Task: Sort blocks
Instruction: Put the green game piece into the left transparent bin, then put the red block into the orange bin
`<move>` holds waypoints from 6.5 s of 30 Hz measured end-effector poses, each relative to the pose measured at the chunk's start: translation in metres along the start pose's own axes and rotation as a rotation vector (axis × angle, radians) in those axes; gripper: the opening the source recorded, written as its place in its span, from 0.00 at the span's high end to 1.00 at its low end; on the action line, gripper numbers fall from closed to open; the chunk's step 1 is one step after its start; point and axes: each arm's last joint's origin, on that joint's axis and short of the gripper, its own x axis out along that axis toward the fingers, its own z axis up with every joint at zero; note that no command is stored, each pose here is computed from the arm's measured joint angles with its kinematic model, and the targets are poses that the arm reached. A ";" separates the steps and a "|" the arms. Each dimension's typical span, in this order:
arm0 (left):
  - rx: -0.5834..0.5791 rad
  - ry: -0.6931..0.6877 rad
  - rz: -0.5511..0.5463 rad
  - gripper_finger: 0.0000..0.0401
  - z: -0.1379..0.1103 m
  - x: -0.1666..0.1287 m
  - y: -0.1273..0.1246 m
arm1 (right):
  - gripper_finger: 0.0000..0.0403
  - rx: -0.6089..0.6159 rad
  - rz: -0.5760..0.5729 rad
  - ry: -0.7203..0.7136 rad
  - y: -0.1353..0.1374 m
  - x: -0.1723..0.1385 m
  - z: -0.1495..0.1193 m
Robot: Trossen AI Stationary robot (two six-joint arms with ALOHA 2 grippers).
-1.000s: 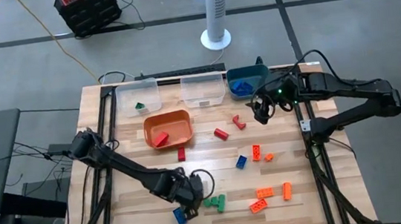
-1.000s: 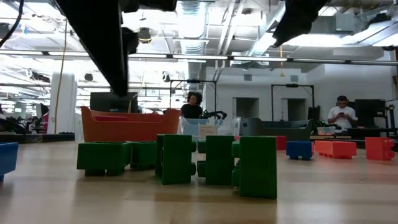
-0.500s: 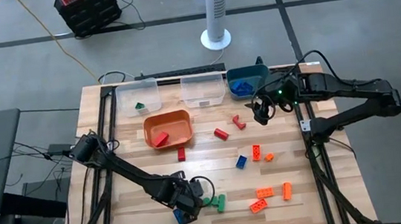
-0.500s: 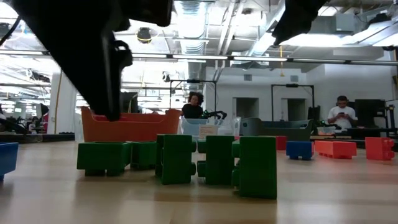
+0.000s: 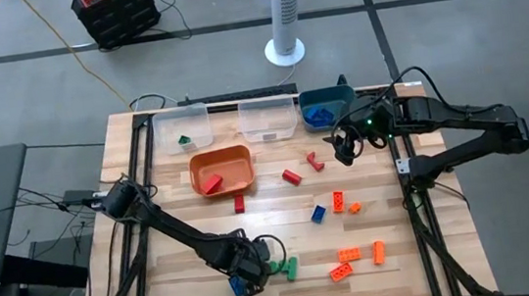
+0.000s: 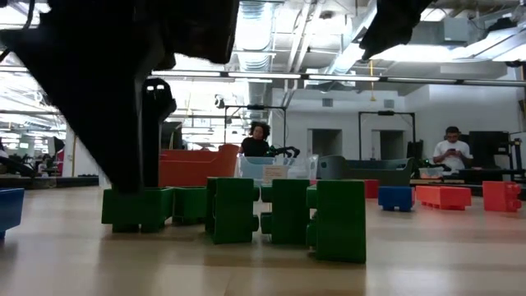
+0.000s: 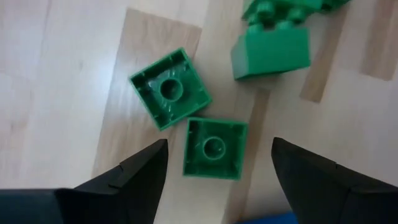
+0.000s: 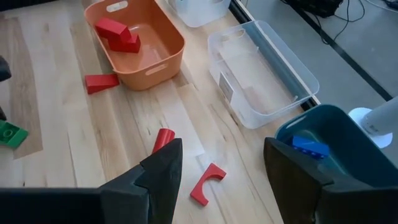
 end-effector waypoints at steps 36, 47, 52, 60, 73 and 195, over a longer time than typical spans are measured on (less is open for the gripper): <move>0.006 0.145 0.225 0.67 0.037 -0.066 0.065 | 0.42 0.054 0.008 -0.043 0.001 0.000 0.004; -0.173 -0.029 0.573 0.66 0.046 -0.153 0.219 | 0.42 0.099 0.070 -0.112 0.019 -0.004 0.008; -0.328 -0.016 0.652 0.66 0.022 -0.161 0.292 | 0.42 0.118 0.072 -0.127 0.036 0.000 0.009; -0.465 0.040 0.660 0.66 -0.007 -0.138 0.372 | 0.42 0.173 0.061 -0.075 0.061 0.018 0.004; -0.644 0.185 0.488 0.66 -0.032 -0.093 0.462 | 0.42 0.335 0.088 -0.056 0.073 0.018 0.000; -0.085 -1.172 -0.157 0.70 0.093 -0.182 0.204 | 0.61 0.055 0.428 -0.438 0.067 0.069 0.047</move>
